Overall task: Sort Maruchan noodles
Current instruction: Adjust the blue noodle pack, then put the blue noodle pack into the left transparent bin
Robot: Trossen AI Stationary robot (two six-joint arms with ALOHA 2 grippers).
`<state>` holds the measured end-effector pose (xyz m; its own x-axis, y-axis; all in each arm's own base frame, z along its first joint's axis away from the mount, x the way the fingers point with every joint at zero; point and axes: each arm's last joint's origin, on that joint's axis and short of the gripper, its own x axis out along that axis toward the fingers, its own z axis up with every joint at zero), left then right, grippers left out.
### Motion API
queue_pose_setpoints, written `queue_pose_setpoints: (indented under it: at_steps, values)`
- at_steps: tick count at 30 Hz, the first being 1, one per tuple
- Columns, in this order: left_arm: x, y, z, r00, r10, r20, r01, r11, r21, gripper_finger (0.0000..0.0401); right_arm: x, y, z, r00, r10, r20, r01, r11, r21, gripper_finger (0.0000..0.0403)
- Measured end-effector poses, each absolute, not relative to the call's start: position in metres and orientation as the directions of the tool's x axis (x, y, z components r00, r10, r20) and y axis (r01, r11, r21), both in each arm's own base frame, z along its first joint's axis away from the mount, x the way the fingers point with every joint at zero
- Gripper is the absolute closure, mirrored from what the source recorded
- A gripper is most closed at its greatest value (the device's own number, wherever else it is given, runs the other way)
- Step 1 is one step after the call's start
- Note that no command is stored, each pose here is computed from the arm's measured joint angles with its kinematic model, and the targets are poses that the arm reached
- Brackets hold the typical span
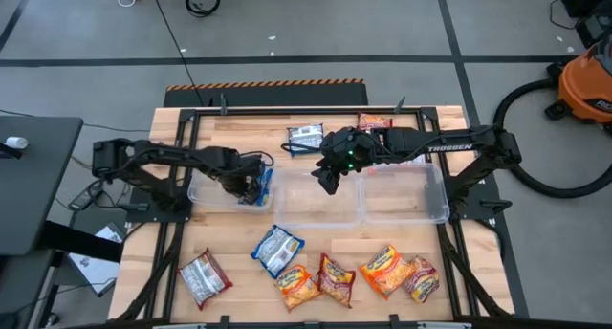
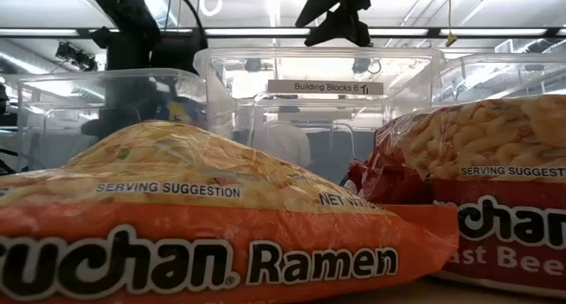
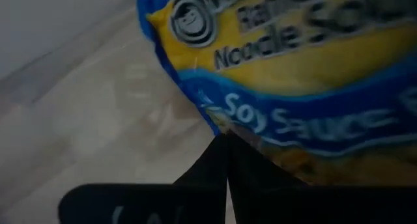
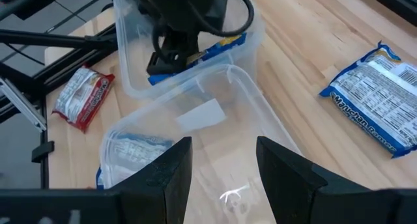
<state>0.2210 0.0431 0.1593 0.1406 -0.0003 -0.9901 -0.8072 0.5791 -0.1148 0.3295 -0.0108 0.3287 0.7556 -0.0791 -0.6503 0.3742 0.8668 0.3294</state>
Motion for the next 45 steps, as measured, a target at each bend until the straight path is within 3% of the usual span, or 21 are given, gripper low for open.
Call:
queue_pose_setpoints:
  at_steps: [10,18,27,32,40,45]
  values:
    - [0.224,0.030,0.184,0.326,0.034,-0.945,-0.732,0.642,-0.229,0.0396,0.327,-0.018,0.326,0.729,-0.070,-0.681,0.391,0.859,0.330,0.0226]
    - [0.218,0.029,0.184,0.281,0.051,-0.958,-0.744,0.642,-0.184,0.0384,0.325,-0.035,0.326,0.708,-0.223,-0.670,0.502,0.826,0.255,0.0226]
    - [0.212,0.023,0.183,0.207,0.061,-0.976,-0.743,0.659,-0.117,0.0382,0.326,-0.034,0.325,0.707,-0.227,-0.670,0.508,0.822,0.257,0.0226]
    - [0.209,0.022,0.188,0.231,0.057,-0.971,-0.743,0.654,-0.138,0.0381,0.326,-0.034,0.326,0.703,-0.248,-0.666,0.522,0.817,0.247,0.0226]
    - [0.195,0.020,0.212,0.339,0.063,-0.939,-0.734,0.642,-0.222,0.0381,0.323,-0.062,0.326,0.656,-0.397,-0.642,0.666,0.706,0.243,0.0226]
    - [0.180,0.019,0.225,0.375,0.063,-0.925,-0.728,0.638,-0.252,0.0381,0.333,-0.090,0.302,0.615,-0.440,-0.654,0.740,0.608,0.288,0.0226]
